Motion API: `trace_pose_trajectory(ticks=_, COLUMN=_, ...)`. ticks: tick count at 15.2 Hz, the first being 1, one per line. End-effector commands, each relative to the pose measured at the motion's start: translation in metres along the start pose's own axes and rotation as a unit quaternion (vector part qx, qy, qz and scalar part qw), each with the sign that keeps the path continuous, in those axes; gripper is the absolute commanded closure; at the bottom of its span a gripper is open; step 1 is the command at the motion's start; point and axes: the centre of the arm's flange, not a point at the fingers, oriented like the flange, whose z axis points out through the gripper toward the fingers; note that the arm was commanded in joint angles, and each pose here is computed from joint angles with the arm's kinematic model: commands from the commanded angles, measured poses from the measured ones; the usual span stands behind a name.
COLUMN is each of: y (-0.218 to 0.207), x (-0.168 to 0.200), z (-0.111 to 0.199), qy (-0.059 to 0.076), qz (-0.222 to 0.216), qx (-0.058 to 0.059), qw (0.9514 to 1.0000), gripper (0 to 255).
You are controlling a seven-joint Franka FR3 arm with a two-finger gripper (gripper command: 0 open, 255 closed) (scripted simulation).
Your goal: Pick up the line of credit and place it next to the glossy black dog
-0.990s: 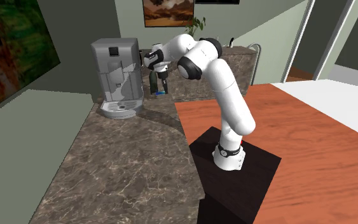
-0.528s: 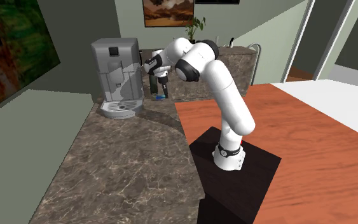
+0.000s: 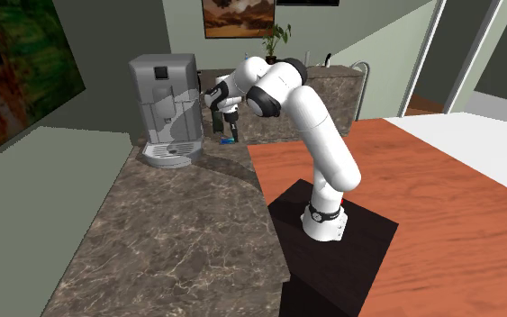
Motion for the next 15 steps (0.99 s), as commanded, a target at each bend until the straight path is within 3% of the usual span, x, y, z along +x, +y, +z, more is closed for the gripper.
trace_pose_trajectory(ticks=1, y=0.0, x=0.0, z=0.0, qy=0.0, qz=0.0, qx=0.0, qw=1.0, gripper=255)
trace_pose_trajectory(ticks=2, y=0.0, x=0.0, z=0.0, qy=0.0, qz=0.0, qx=0.0, qw=1.0, gripper=255)
trace_pose_trajectory(ticks=3, y=0.0, x=0.0, z=0.0, qy=0.0, qz=0.0, qx=0.0, qw=1.0, gripper=0)
trace_pose_trajectory(ticks=8, y=0.0, x=0.0, z=0.0, qy=0.0, qz=0.0, qx=0.0, qw=1.0, gripper=0)
trace_pose_trajectory(ticks=12, y=0.0, x=0.0, z=-0.05, qy=0.0, qz=0.0, qx=0.0, qw=1.0, gripper=0)
trace_pose_trajectory(ticks=15, y=0.0, x=0.0, z=-0.05, qy=0.0, qz=0.0, qx=0.0, qw=1.0, gripper=0)
